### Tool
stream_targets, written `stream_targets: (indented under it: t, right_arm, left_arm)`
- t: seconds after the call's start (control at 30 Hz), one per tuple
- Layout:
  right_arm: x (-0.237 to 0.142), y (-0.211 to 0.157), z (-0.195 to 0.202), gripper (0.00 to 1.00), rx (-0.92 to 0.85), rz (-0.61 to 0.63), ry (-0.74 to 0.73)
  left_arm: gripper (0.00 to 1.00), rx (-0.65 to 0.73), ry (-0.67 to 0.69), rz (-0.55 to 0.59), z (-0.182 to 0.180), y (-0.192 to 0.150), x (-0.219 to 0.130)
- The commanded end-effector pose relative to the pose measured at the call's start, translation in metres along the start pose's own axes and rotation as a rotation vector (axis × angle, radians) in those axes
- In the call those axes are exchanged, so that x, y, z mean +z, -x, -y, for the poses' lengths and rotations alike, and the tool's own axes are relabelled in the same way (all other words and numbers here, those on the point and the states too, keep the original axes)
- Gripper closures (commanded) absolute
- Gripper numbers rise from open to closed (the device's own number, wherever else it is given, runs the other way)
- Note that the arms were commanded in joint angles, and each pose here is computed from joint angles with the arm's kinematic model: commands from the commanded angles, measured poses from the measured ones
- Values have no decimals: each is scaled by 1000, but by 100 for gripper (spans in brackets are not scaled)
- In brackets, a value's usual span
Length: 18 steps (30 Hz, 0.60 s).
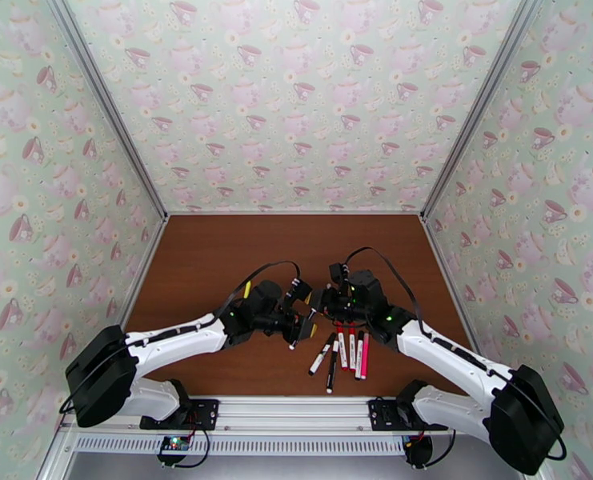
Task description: Open the pen caps
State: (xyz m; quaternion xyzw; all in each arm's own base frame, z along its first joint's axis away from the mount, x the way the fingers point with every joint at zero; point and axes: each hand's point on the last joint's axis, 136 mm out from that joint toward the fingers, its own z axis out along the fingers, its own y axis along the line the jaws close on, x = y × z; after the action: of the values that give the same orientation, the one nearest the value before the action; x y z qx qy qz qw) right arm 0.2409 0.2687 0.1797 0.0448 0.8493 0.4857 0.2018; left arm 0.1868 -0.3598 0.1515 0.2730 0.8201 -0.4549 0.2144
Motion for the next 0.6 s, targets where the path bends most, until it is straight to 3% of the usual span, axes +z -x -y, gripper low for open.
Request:
stream_targets:
  t: [0.0,0.2,0.37,0.47,0.57]
  right_arm:
    - [-3,6,-17,85,-28,15,39]
    - [-12,20,-14,89,-14,109,-2]
    - [-21,28,-41,89,-114,124,97]
    - [-26,30,-53,90,-156,117,147]
    - [-27,36,-47,90,-134,131,106]
  left_arm:
    - [91,5,8,-6,-1,-2,0]
    - [92,-26,-5,43,-2,5,-5]
    - [91,-52,-159,23,15,3,-9]
    - [91,-36,-118,13,11,1,-12]
    - [92,3,-5,25,-1,2,-14]
